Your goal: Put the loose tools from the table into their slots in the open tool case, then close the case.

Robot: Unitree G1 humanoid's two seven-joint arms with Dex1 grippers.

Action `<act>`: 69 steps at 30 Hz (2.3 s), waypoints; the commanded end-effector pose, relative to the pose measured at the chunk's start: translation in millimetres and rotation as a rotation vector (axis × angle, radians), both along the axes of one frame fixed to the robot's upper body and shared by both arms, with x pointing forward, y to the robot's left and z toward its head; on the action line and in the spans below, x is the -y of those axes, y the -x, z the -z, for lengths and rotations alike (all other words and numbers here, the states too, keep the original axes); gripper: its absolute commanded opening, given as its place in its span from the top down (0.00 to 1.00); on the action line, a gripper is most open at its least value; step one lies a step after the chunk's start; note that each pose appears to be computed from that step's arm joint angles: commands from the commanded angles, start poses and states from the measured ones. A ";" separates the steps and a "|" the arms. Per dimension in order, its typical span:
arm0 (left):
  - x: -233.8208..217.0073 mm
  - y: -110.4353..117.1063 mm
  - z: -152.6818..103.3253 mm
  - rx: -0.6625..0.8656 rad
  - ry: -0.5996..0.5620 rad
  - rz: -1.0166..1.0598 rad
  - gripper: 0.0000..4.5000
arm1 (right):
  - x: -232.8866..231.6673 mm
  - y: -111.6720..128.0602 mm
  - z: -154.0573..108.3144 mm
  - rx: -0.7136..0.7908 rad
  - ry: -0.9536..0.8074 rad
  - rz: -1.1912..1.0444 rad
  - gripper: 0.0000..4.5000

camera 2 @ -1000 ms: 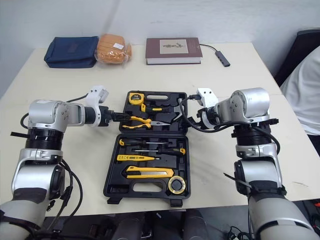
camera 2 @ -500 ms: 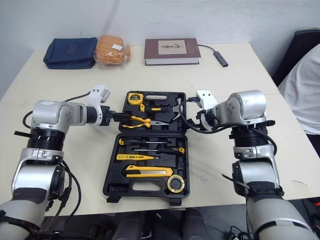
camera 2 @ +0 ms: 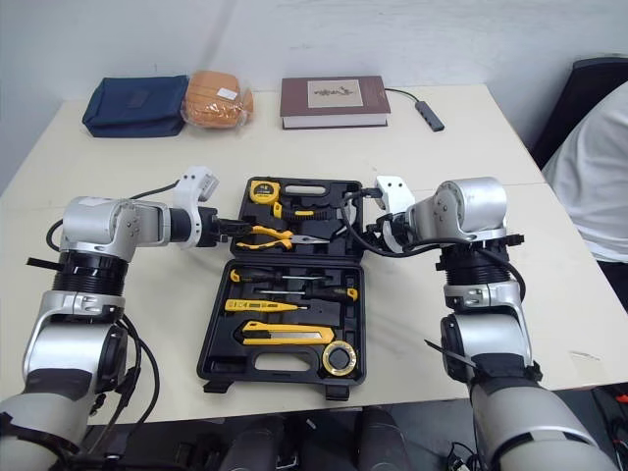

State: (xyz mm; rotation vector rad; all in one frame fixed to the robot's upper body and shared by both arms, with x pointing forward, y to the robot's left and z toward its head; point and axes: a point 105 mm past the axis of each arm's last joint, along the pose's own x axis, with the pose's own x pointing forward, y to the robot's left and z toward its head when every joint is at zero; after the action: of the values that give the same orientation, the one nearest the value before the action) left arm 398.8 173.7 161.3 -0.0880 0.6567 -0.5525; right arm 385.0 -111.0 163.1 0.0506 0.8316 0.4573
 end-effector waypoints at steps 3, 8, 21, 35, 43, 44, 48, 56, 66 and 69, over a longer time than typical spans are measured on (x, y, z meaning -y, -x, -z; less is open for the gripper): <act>-13.4 3.2 6.9 -0.029 -0.005 -0.061 0.87 | 13.5 -7.5 -5.1 0.034 0.011 0.082 1.00; -11.7 6.3 4.4 -0.014 0.076 -0.046 0.95 | 12.9 -11.4 -9.7 0.061 -0.016 0.110 1.00; -15.7 1.6 -18.2 0.168 0.179 -0.016 1.00 | -2.1 -14.3 -43.3 0.343 -0.127 0.072 1.00; -21.5 -2.2 -81.2 0.856 0.203 -0.014 1.00 | 4.1 -12.6 -84.4 0.945 -0.028 -0.042 1.00; -31.5 16.1 -66.9 1.165 -0.087 0.014 1.00 | 20.8 5.1 -51.2 1.348 0.444 -0.200 1.00; -28.9 20.3 -60.5 1.185 -0.129 0.052 1.00 | 20.0 10.4 -46.3 1.411 0.496 -0.240 1.00; -29.4 28.6 -38.5 1.209 -0.229 0.092 1.00 | 29.6 22.9 -18.4 1.550 0.702 -0.344 1.00; -45.0 46.4 -3.9 1.167 -0.323 0.117 1.00 | 55.5 33.6 20.4 1.566 0.845 -0.425 1.00; -82.4 73.2 16.7 0.983 -0.278 0.098 0.31 | 64.8 58.7 30.2 1.472 0.749 -0.531 0.41; -129.7 94.0 30.6 0.821 -0.297 0.008 0.21 | 96.8 83.4 38.8 1.369 0.768 -0.554 0.19</act>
State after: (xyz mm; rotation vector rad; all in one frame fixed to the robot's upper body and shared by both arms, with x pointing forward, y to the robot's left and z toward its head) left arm 312.9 280.7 119.2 0.4220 -0.0760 -0.4954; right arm 308.2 -191.1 109.5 -1.1134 -0.4035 0.5584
